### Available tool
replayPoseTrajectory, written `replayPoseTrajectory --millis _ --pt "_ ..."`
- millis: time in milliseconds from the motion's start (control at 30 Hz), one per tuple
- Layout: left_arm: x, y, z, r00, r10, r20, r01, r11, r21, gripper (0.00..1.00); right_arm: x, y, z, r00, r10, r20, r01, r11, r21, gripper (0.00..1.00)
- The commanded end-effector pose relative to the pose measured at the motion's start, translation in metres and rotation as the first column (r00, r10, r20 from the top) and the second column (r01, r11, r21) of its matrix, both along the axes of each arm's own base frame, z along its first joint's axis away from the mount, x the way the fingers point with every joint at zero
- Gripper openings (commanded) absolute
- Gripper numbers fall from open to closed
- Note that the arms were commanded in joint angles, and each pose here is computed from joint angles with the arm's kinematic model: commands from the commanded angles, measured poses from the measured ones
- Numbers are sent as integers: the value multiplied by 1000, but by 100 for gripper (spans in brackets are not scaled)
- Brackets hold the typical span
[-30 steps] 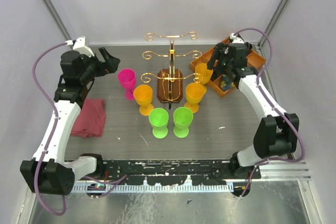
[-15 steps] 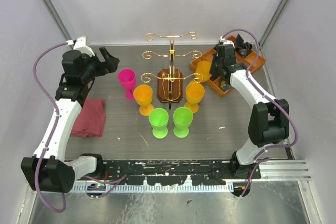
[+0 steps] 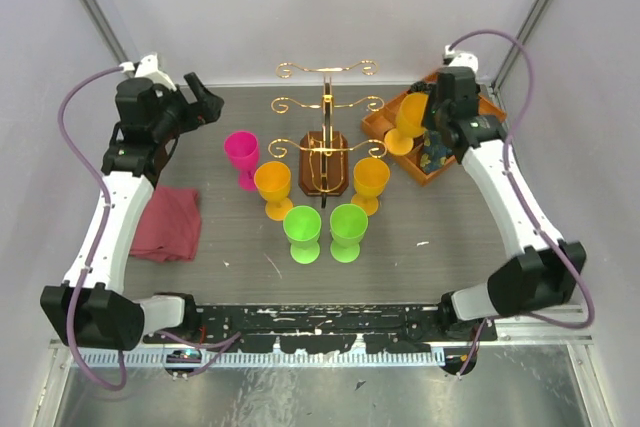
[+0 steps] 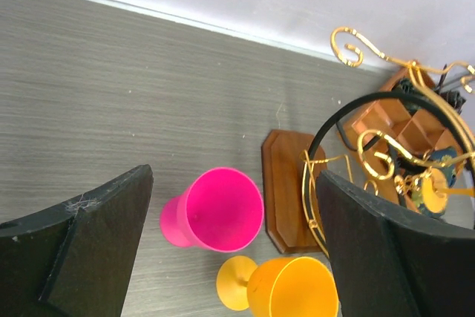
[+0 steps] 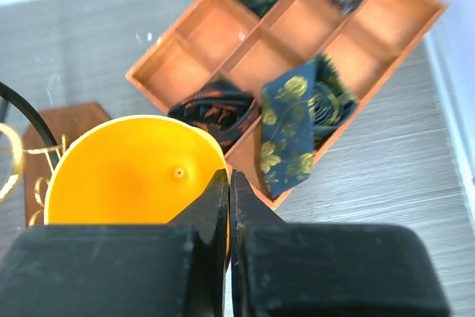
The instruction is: Place the wine glass upside down on the wine glass rack
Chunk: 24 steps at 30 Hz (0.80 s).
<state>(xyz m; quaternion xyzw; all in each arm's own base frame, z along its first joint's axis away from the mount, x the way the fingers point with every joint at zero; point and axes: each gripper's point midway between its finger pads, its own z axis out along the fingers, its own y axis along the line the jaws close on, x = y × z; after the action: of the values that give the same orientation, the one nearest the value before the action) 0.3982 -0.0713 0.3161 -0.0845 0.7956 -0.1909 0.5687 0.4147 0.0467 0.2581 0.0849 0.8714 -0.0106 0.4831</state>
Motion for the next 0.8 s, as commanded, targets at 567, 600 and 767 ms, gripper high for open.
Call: replayPoseTrajectory --millis 567,600,767 --pt "-5 -18 77 996 45 -70 -68 932 -357 98 -94 54 270 518 267 813 -387 921 -56 0" --pt "-5 -23 81 997 28 -69 -54 910 -412 98 -99 63 276 474 288 832 -418 905 -75 0" --pt "-3 -47 98 997 -39 -62 -15 725 -689 98 -107 101 291 336 363 869 -499 851 -163 0"
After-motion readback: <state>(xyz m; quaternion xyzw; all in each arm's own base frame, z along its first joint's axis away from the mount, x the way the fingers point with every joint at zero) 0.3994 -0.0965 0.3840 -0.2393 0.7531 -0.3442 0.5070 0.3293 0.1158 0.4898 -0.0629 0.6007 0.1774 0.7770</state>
